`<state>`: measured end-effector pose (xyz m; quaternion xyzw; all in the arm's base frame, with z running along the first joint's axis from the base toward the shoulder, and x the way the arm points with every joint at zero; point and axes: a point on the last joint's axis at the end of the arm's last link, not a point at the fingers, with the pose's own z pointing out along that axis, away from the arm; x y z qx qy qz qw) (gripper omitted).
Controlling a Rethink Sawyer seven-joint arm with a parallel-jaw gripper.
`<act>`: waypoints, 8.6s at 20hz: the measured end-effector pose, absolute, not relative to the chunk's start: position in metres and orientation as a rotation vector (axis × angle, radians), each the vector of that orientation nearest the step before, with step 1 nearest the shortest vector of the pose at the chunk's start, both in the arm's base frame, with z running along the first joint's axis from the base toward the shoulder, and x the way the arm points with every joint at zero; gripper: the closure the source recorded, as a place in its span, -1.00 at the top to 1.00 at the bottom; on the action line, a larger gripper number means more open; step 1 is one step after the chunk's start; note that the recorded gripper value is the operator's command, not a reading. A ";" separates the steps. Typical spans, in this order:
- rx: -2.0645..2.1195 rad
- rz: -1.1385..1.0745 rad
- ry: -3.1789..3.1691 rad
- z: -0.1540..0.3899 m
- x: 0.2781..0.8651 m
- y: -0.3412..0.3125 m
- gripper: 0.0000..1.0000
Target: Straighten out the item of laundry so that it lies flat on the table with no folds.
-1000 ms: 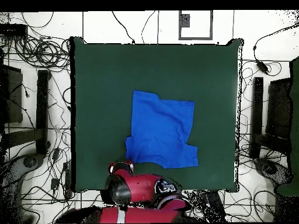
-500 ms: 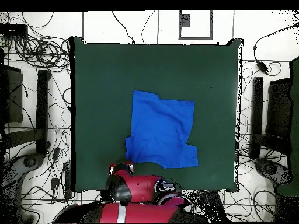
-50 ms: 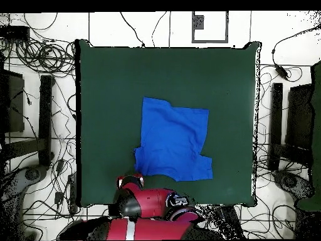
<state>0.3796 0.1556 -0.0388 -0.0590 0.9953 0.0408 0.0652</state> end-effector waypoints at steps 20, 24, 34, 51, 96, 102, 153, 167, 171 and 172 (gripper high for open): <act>-0.148 0.088 2.966 -0.040 0.384 0.148 -1.00; -0.127 0.071 2.957 -0.035 0.388 0.144 -1.00; -0.011 0.028 2.875 0.000 0.429 0.105 -1.00; 0.069 0.022 2.911 -0.001 0.427 0.047 -1.00; -0.011 0.128 2.967 -0.038 0.390 0.006 1.00; -0.012 0.129 2.966 -0.038 0.390 0.007 1.00; 0.014 -0.024 2.941 0.020 0.441 0.014 1.00; 0.032 -0.055 2.937 0.041 0.451 0.003 1.00; 0.029 -0.063 2.933 0.048 0.455 0.002 1.00; 0.029 -0.064 2.933 0.049 0.455 0.002 1.00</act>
